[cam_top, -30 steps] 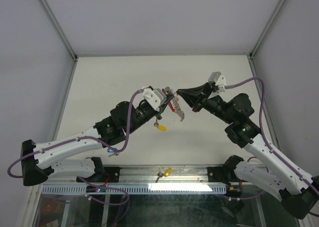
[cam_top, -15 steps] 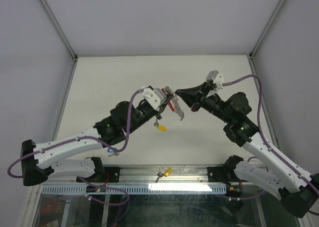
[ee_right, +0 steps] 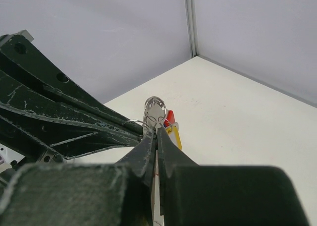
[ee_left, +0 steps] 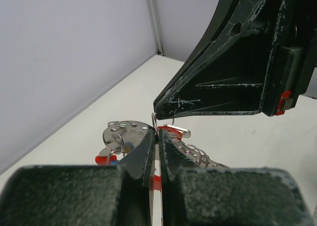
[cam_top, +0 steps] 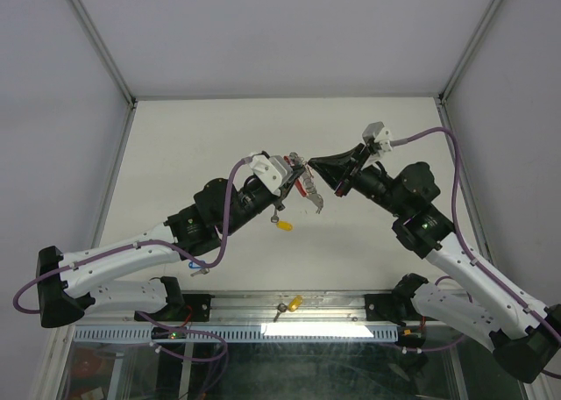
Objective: Put the keys on the keyring
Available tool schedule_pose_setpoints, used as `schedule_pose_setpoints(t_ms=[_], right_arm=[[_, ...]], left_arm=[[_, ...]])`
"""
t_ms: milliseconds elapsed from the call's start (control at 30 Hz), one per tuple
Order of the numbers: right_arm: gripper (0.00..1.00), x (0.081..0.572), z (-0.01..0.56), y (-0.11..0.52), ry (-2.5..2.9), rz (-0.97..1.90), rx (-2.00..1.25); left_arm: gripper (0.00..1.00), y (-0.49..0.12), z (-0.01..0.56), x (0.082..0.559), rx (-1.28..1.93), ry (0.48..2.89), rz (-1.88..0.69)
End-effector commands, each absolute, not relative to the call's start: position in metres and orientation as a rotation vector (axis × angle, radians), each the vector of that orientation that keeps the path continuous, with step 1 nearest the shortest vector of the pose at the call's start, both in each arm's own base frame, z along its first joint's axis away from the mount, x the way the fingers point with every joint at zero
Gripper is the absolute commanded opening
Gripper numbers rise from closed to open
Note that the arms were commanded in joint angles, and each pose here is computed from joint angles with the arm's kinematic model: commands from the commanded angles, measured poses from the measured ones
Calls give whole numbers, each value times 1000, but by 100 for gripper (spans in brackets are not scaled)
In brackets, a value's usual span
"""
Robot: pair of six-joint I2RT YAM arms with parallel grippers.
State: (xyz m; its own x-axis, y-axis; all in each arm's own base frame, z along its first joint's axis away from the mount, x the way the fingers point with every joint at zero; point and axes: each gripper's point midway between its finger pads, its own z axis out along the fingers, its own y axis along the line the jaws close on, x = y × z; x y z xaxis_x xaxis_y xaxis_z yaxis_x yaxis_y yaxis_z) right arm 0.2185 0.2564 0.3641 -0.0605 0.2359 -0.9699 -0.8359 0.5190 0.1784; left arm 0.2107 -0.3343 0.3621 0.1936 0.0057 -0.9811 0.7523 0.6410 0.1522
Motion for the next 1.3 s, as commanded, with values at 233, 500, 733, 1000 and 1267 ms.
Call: schedule_pose_setpoints(t_ms=[233, 500, 733, 1000, 1267], right_arm=[[0, 221, 375, 247, 1361, 933, -516], [20, 211, 387, 240, 1325, 908, -557], [32, 197, 395, 238, 1266, 879, -663], [34, 188, 395, 231, 1119, 732, -818], [34, 152, 389, 238, 952, 738, -1063]], left_arm=[[0, -335, 407, 202, 674, 1164, -662], [0, -334, 408, 201, 676, 1160, -666], [0, -333, 409, 197, 681, 1147, -686], [0, -333, 409, 175, 748, 1083, -811], [0, -321, 410, 157, 903, 965, -1018]])
